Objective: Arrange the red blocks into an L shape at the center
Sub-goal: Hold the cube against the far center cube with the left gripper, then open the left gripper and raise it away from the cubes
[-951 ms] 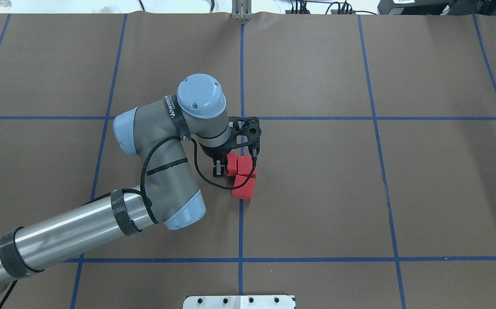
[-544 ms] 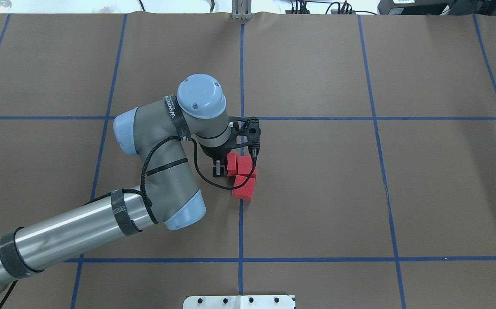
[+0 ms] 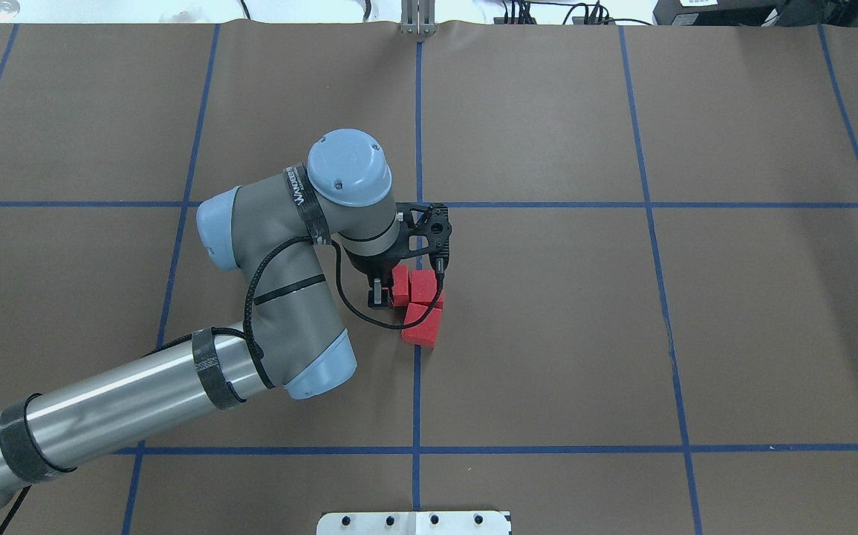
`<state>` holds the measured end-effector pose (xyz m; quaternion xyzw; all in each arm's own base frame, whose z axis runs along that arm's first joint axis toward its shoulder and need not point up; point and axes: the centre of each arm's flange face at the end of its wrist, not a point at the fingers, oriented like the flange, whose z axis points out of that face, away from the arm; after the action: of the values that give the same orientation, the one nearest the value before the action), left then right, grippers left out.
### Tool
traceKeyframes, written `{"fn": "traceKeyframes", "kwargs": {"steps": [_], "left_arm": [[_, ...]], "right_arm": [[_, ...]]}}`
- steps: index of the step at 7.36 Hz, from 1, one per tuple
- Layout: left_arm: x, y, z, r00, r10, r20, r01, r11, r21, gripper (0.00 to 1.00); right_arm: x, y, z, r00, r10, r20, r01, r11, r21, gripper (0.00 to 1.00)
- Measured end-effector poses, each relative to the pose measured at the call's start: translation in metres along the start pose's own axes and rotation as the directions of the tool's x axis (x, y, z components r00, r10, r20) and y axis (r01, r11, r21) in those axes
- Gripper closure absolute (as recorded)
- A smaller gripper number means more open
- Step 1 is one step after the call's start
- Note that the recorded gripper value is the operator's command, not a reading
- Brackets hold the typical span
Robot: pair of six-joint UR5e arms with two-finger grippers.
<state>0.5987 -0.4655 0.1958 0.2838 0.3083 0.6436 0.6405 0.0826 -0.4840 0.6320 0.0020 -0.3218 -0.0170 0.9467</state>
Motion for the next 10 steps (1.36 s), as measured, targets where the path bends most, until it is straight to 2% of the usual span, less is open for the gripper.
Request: {"fn": "traceKeyframes", "kwargs": {"steps": [2, 5, 7, 10], "left_arm": [[0.0008, -0.0003, 0.0006, 1.0, 0.0, -0.001, 0.0, 1.0, -0.001, 0.48], [0.0027, -0.0003, 0.0026, 1.0, 0.001, -0.003, -0.001, 1.0, -0.003, 0.22], [0.0054, -0.0005, 0.0054, 1.0, 0.001, -0.006, -0.001, 1.0, -0.005, 0.01], [0.0054, -0.0027, -0.0036, 1.0, 0.003, 0.013, -0.003, 1.0, 0.007, 0.01]], "right_arm": [[0.0001, -0.0005, 0.0003, 1.0, 0.0, 0.0, 0.0, 1.0, -0.001, 0.0], [-0.0001, -0.0016, -0.0001, 1.0, 0.0, 0.0, 0.0, 1.0, 0.0, 0.0], [-0.0003, -0.0024, -0.0008, 1.0, -0.001, 0.0, 0.001, 1.0, 0.002, 0.0], [-0.0014, -0.004, -0.0017, 1.0, -0.002, 0.0, 0.002, 1.0, 0.003, 0.0]]}}
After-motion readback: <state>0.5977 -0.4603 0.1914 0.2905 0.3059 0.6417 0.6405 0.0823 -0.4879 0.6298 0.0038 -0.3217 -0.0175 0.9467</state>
